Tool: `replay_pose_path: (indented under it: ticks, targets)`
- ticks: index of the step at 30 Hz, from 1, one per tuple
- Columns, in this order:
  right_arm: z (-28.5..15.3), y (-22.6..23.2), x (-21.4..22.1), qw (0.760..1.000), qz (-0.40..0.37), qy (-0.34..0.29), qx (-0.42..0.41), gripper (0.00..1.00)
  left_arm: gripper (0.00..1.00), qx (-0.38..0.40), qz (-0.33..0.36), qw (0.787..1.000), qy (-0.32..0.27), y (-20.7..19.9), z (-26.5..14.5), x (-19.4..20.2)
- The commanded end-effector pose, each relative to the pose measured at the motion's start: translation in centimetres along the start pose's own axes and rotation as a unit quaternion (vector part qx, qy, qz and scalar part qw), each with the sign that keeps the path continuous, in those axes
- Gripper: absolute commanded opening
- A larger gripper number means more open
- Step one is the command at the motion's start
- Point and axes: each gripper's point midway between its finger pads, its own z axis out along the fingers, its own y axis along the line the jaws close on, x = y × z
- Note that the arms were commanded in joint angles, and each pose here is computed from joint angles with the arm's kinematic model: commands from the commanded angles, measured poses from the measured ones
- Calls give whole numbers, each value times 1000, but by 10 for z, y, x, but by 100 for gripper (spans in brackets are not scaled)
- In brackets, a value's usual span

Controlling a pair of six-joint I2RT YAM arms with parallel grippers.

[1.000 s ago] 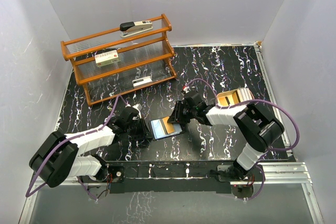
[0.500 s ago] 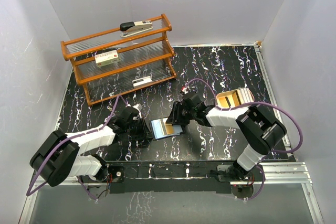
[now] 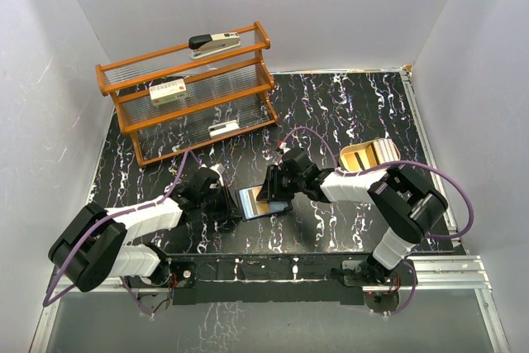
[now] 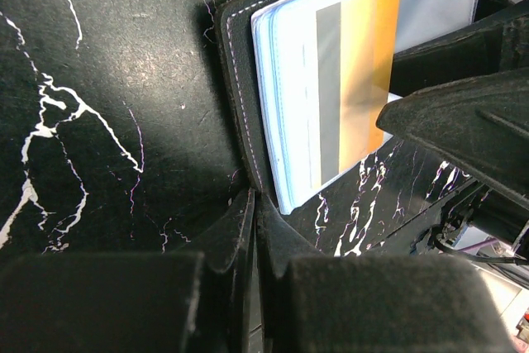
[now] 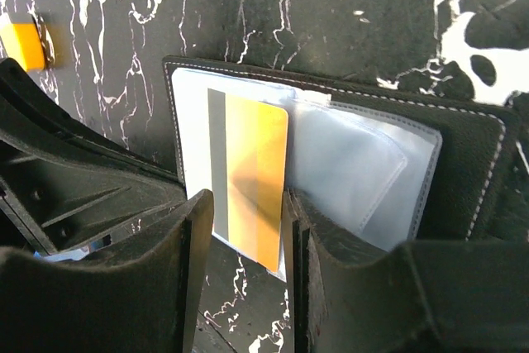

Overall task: Put the credit cards into the card holder
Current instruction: Insert the credit card into the card holder.

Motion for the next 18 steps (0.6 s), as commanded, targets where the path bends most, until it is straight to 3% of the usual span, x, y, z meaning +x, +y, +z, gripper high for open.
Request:
replay_pose_path:
  ticks: [1, 9, 18]
  targets:
    - [6, 19, -3, 998, -53, 11, -42, 37, 0, 8, 6, 1000, -6, -3, 0, -2]
    - [6, 24, -5, 996, -79, 24, -40, 37, 0, 4, 10, 1000, -4, -4, -1, -3]
    - [-35, 3, -46, 985, -145, -21, 93, 44, 0, -11, 14, 1000, -15, -2, -8, -8]
